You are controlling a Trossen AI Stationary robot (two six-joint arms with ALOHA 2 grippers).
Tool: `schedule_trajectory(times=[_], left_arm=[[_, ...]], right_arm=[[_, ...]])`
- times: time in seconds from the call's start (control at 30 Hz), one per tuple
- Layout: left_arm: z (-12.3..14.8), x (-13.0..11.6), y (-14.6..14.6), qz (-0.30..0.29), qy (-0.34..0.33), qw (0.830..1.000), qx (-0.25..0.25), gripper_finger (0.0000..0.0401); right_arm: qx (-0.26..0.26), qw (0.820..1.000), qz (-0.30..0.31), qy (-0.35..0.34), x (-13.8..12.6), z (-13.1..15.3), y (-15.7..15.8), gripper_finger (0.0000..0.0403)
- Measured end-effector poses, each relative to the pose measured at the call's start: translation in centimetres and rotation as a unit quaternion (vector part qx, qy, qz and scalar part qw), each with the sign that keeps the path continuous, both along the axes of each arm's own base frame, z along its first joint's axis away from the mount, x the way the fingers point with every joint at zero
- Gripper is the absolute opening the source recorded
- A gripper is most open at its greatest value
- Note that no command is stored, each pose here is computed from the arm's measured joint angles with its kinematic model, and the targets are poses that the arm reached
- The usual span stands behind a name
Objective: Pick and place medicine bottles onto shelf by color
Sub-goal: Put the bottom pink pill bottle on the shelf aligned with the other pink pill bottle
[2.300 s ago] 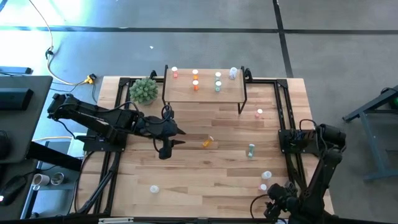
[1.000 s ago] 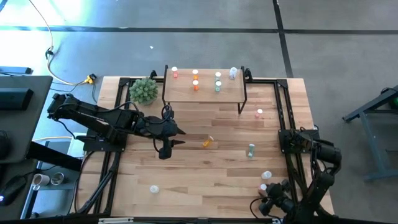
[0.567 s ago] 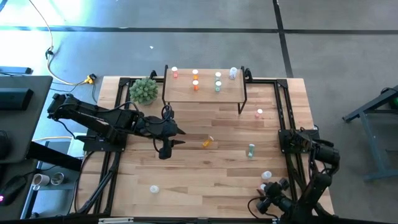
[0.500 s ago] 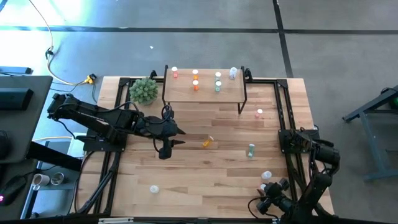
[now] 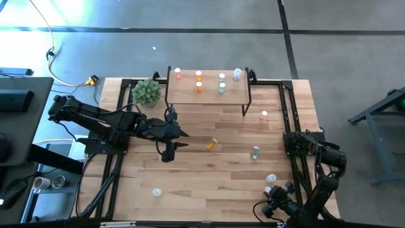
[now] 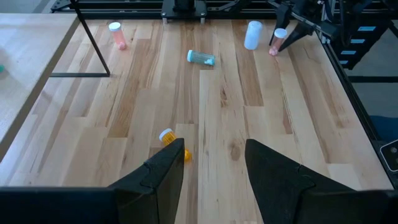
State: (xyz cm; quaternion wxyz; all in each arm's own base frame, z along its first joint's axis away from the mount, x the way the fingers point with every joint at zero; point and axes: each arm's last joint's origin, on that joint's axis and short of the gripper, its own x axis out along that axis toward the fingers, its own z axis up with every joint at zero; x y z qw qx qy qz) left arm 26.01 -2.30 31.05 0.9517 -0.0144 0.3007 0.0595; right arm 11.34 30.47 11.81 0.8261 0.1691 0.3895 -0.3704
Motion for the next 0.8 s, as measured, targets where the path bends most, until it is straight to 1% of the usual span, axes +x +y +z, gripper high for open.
schedule_trajectory(times=[0.1,0.4,0.57,0.8], left_arm=[[0.0,0.0,0.0,0.000,0.000,1.000,0.000,0.0161],[0.0,0.0,0.0,0.000,0.000,1.000,0.000,0.0161],[0.0,0.0,0.0,-0.006,0.000,1.000,-0.004,0.0161],[-0.1,0.0,-0.2,-0.026,0.005,1.000,-0.016,0.0161]], right_arm=[[0.001,1.000,-0.001,-0.001,0.0,0.0,0.0,0.0089],[0.008,1.000,-0.014,-0.006,0.5,0.1,0.0,0.0086],[0.011,1.000,-0.023,-0.011,2.2,1.2,0.2,0.0086],[-0.003,1.000,-0.011,0.016,5.4,3.4,0.1,0.0085]])
